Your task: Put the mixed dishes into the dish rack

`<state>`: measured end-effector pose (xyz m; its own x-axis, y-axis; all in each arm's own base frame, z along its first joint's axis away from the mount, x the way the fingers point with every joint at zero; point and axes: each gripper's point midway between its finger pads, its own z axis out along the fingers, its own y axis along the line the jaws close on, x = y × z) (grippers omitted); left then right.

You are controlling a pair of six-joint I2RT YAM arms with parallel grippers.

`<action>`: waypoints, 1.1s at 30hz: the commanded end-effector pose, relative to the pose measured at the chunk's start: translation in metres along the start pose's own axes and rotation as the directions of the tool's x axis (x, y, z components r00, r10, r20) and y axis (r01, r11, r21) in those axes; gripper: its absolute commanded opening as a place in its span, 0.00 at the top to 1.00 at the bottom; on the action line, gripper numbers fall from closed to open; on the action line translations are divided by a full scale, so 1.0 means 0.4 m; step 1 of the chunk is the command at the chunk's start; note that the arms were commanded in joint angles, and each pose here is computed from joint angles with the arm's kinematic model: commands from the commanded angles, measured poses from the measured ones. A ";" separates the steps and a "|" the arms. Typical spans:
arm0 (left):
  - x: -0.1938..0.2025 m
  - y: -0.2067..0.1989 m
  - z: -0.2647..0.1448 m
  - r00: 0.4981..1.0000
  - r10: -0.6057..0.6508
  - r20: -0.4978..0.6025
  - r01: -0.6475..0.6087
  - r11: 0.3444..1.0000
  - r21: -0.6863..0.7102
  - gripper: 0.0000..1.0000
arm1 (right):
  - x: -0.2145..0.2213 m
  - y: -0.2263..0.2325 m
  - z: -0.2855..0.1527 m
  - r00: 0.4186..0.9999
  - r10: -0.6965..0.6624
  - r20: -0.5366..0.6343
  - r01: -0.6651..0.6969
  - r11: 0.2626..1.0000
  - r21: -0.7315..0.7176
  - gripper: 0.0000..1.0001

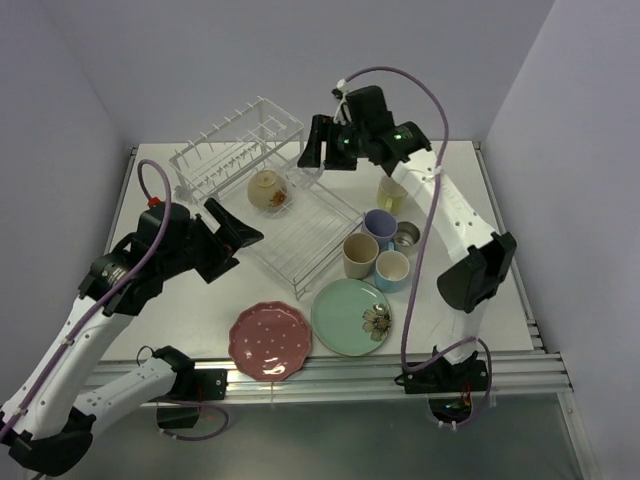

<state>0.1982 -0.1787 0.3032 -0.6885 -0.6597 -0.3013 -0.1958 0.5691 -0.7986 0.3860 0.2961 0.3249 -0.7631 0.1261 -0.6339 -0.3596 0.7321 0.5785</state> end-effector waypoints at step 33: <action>-0.087 0.022 0.098 0.975 0.209 -0.078 -0.222 0.940 -0.260 0.08 | 0.085 -0.208 0.330 0.923 -0.357 -0.143 0.376 0.762 0.527 0.72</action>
<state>0.2456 -0.1711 0.2707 -0.7676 -0.5094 -0.3890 -0.2672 0.8059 -0.5283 0.4410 0.3148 0.1533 -0.7328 -0.2795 -0.6204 -0.2933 0.9524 -0.0825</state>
